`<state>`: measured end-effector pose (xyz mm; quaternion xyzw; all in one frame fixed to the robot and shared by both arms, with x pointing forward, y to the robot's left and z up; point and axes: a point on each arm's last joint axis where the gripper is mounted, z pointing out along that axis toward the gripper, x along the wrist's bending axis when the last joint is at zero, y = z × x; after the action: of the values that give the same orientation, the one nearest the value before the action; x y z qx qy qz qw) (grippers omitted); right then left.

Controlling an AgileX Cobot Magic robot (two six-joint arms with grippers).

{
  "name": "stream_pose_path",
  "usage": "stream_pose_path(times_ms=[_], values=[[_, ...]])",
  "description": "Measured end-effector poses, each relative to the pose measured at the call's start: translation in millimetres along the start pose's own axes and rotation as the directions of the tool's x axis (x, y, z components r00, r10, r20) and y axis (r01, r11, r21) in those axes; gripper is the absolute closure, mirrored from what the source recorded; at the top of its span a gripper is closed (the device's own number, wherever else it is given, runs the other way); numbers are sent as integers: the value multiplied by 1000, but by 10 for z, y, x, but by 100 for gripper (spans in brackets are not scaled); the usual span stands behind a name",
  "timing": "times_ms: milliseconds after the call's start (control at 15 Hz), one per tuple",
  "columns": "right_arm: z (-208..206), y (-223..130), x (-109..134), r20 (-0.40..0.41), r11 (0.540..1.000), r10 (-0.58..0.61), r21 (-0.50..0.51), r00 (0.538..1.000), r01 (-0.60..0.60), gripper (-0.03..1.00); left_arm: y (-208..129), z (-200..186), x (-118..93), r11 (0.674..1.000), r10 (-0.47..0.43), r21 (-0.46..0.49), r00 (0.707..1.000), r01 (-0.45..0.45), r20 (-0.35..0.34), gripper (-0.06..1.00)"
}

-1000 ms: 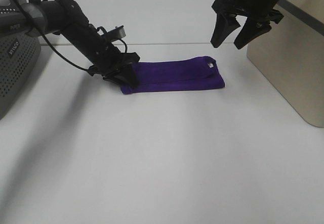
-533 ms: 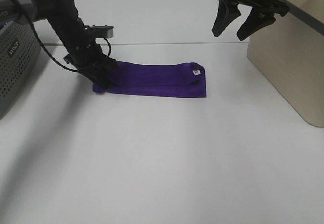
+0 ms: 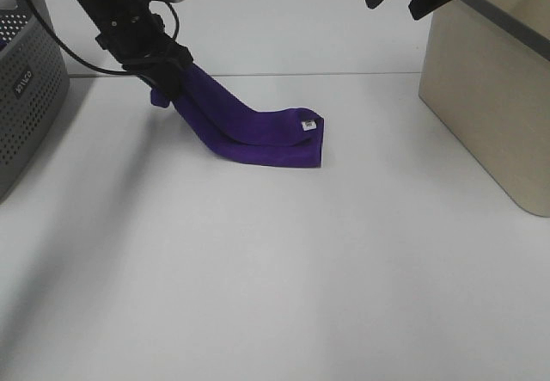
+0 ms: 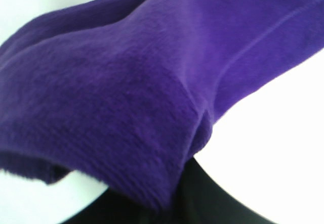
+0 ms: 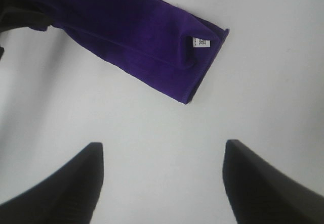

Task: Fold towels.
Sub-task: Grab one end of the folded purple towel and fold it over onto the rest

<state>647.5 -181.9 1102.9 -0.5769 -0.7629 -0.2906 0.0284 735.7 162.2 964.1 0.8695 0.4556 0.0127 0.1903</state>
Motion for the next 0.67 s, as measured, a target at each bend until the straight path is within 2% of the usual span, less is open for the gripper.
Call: stream_pose_path(times_ms=[67, 200, 467, 600, 667], values=[[-5, 3, 20, -19, 1000, 7, -4, 1000, -7, 30, 71, 70, -260, 997, 75, 10, 997, -75, 14, 89], [-10, 5, 37, -36, 1000, 12, -7, 999, -13, 30, 128, 141, -532, 990, 141, 27, 990, -142, 18, 89], [-10, 7, 45, -45, 1000, 16, -9, 999, -16, 30, 186, 213, -842, 978, 205, 28, 979, -205, 26, 89], [-10, 7, 48, -48, 1000, 17, -9, 999, -17, 30, 248, 257, -990, 973, 229, -14, 973, -229, 15, 89], [-10, 7, 48, -48, 1000, 17, -9, 999, -17, 30, 289, 282, -1041, 972, 231, -52, 973, -230, 8, 85]])
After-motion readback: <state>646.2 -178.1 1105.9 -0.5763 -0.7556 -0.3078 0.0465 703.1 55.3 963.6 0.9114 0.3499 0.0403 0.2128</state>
